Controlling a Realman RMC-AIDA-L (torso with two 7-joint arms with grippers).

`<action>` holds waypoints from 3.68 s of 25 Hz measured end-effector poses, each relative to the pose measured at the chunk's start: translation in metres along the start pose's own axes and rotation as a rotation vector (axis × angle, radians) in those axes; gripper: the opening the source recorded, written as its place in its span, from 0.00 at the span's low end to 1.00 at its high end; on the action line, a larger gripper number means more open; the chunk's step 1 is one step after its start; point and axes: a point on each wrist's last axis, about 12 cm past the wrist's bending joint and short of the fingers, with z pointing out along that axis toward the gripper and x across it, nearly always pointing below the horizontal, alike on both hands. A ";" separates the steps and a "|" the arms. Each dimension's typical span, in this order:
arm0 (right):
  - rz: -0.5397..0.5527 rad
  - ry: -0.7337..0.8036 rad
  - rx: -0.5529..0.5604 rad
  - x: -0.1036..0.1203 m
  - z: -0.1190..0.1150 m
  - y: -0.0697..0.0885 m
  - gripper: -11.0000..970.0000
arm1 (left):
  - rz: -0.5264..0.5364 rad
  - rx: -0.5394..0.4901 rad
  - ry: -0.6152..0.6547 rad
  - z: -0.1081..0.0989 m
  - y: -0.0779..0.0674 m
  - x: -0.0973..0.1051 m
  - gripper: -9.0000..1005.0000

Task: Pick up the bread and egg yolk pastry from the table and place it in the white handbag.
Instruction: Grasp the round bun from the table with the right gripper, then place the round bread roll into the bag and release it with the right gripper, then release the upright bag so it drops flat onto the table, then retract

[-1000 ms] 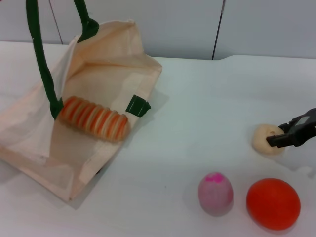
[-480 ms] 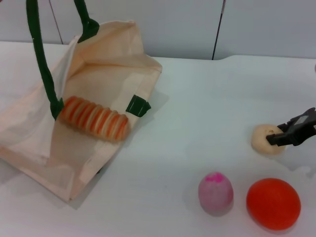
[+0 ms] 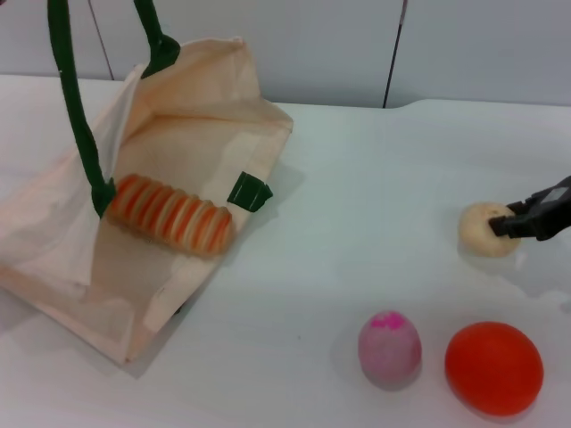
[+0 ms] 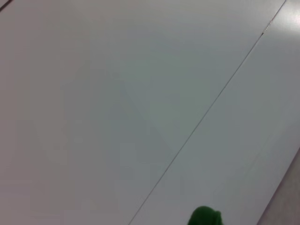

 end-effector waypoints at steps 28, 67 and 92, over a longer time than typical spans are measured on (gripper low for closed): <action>-0.413 -0.209 -0.308 -0.124 0.015 0.089 0.19 | -0.017 0.160 0.056 0.043 -0.012 0.001 0.17; -0.423 -0.301 -0.248 -0.167 0.046 0.116 0.46 | -0.049 0.249 0.073 0.053 -0.021 0.007 0.17; -0.105 -0.922 -0.163 -0.058 -0.036 0.016 0.87 | -0.004 -0.307 0.107 0.047 0.042 0.040 0.17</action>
